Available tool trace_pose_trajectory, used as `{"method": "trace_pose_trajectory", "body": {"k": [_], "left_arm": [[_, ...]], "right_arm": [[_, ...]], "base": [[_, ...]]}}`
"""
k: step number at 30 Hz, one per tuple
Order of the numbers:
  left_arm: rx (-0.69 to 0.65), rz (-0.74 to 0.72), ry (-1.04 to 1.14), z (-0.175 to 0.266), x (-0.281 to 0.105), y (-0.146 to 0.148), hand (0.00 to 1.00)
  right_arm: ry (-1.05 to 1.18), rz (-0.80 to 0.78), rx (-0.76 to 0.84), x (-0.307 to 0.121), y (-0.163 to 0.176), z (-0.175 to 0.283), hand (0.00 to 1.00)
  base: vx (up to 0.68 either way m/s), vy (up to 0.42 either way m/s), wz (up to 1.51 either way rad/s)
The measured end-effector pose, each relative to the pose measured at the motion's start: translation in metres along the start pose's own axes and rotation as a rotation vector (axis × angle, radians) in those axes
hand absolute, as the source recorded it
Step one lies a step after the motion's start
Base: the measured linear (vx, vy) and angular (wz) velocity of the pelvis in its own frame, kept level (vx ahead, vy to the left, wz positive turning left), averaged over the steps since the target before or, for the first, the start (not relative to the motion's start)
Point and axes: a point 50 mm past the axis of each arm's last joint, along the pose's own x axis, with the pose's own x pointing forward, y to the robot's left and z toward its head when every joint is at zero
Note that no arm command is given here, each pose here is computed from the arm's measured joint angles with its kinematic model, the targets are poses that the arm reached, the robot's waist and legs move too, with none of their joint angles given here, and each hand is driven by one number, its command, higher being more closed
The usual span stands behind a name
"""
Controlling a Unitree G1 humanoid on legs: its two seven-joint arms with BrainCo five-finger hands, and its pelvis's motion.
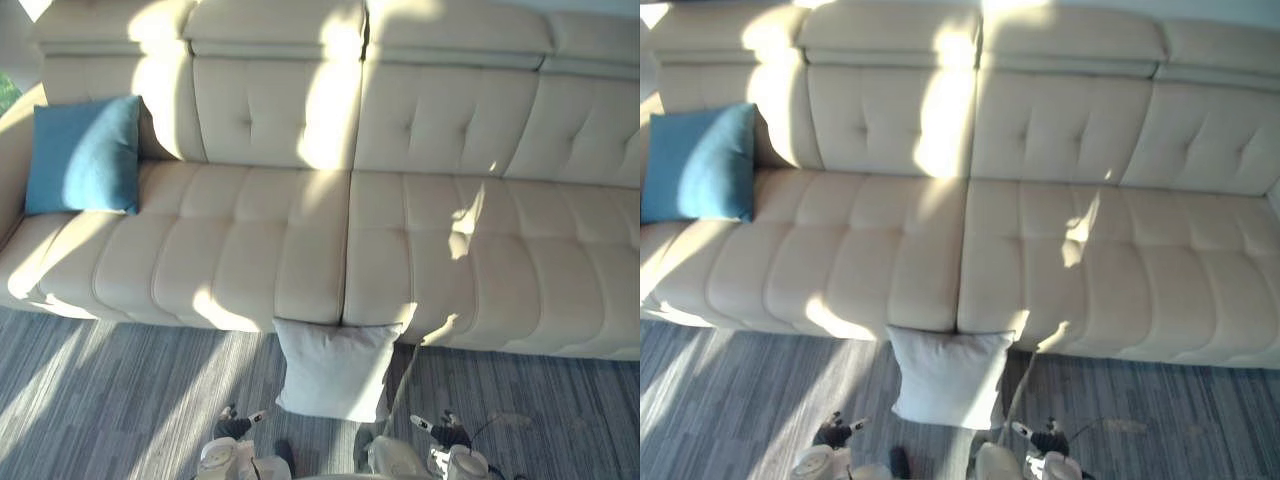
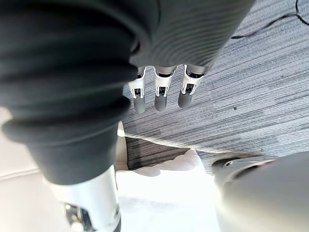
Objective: Pick up cushions and gather them together orderly.
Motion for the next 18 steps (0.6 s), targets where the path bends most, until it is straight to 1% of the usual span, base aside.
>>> {"method": "trace_pose_trajectory", "body": {"k": [1,3,4,7,9,14,18], "left_arm": [[-0.007,0.003,-0.020,0.006,0.001,-0.001,0.00],[-0.020,-0.011,-0.118,0.037,0.008,-0.006,0.00],[-0.034,-0.026,-0.203,0.064,0.011,-0.012,0.00],[-0.077,-0.027,-0.294,0.092,0.013,-0.016,0.00],[-0.109,-0.034,-0.329,0.106,0.013,-0.018,0.00],[-0.155,-0.023,-0.356,0.120,0.014,-0.020,0.00],[-0.221,-0.026,-0.413,0.147,0.015,-0.021,0.00]], "right_arm": [[-0.026,0.004,0.003,0.001,0.002,0.007,0.00],[-0.113,0.016,0.021,0.005,0.009,0.031,0.00],[-0.177,0.012,0.055,0.008,0.013,0.052,0.00],[-0.246,0.019,0.075,0.012,0.018,0.077,0.00],[-0.288,0.022,0.082,0.014,0.023,0.093,0.00],[-0.358,0.036,0.096,0.013,0.034,0.118,0.00],[-0.439,0.075,0.114,0.011,0.050,0.152,0.00]], "base": [[-0.11,-0.059,-0.02],[-0.09,-0.032,0.03],[-0.09,-0.020,0.02],[-0.09,-0.011,-0.06],[-0.11,-0.005,-0.08],[-0.12,-0.010,-0.10],[-0.20,-0.001,-0.16]]}}
